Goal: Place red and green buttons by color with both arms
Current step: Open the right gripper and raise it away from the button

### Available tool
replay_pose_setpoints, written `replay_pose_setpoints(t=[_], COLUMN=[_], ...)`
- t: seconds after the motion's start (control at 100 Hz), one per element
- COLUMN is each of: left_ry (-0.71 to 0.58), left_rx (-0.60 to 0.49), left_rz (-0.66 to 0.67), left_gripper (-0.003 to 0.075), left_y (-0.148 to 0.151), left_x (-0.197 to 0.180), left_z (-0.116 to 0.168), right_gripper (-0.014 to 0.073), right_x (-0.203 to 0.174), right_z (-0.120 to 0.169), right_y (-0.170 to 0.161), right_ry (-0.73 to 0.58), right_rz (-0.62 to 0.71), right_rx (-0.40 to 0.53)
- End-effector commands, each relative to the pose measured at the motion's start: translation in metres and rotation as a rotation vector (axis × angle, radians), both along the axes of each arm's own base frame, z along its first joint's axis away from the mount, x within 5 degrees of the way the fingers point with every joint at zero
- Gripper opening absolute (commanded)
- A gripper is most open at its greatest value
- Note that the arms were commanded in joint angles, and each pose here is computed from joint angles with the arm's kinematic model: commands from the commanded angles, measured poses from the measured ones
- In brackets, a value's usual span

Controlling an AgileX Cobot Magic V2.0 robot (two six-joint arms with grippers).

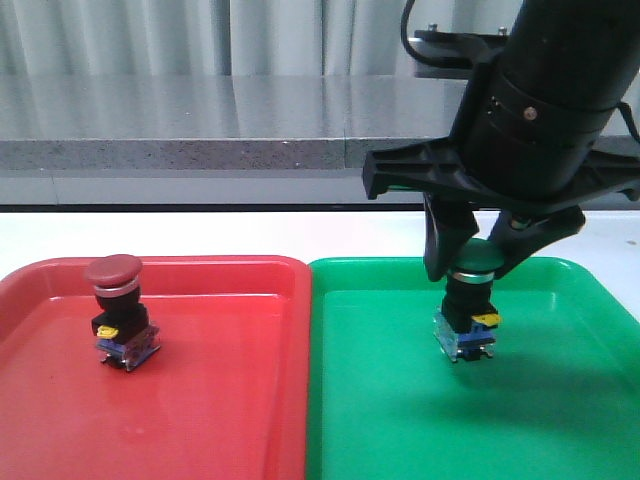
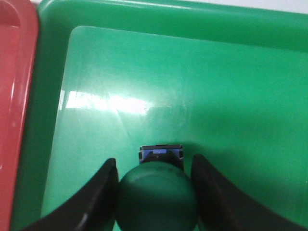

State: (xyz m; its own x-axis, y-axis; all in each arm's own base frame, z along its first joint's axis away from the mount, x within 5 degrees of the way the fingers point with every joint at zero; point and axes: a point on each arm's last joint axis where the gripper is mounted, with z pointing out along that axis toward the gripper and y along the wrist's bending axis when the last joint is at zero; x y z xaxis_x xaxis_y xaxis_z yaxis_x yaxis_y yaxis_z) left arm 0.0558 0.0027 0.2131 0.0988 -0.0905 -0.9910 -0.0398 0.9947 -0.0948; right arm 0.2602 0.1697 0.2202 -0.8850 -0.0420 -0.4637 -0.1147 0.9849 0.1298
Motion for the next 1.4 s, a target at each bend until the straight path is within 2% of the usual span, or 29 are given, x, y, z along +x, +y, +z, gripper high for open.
replay_pose_setpoints(t=[0.0,0.4,0.47,0.59,0.66,0.86,1.04,1.17,1.39], left_ry=[-0.098,-0.098,-0.098,-0.098,-0.098,-0.098,-0.098,-0.098,-0.098], left_rx=[-0.002,-0.002,-0.002,-0.002,-0.002,-0.002,-0.002,-0.002,-0.002], left_rz=[0.007,0.007,0.007,0.007,0.007,0.007,0.007,0.007,0.007], left_gripper=[-0.0020,-0.0020,-0.0020,-0.0020,-0.0020,-0.0020,-0.0020,-0.0020,-0.0020], left_y=[0.000,0.000,0.000,0.000,0.000,0.000,0.000,0.000,0.000], left_x=[-0.003,-0.003,-0.003,-0.003,-0.003,-0.003,-0.003,-0.003,-0.003], left_z=[0.005,0.005,0.005,0.005,0.005,0.005,0.005,0.005,0.005], right_gripper=[0.0188,0.0209,0.0294,0.0526,0.0589,0.0596,0.0596,0.0594,0.0594], right_x=[0.003,0.000,0.000,0.001,0.000,-0.003,-0.008,-0.008,-0.004], right_z=[0.013,-0.002,-0.002,-0.002,-0.002,0.009,0.042,0.061,0.078], right_y=[0.003,0.003,0.003,0.004,0.004,0.002,-0.012,-0.032,-0.077], right_ry=[-0.077,-0.047,-0.048,-0.054,-0.051,-0.080,-0.179,-0.241,-0.322], right_rz=[0.015,0.016,0.016,0.018,0.014,0.048,0.112,0.098,0.021], right_rx=[0.057,0.049,0.051,0.059,0.065,0.073,0.134,0.160,0.130])
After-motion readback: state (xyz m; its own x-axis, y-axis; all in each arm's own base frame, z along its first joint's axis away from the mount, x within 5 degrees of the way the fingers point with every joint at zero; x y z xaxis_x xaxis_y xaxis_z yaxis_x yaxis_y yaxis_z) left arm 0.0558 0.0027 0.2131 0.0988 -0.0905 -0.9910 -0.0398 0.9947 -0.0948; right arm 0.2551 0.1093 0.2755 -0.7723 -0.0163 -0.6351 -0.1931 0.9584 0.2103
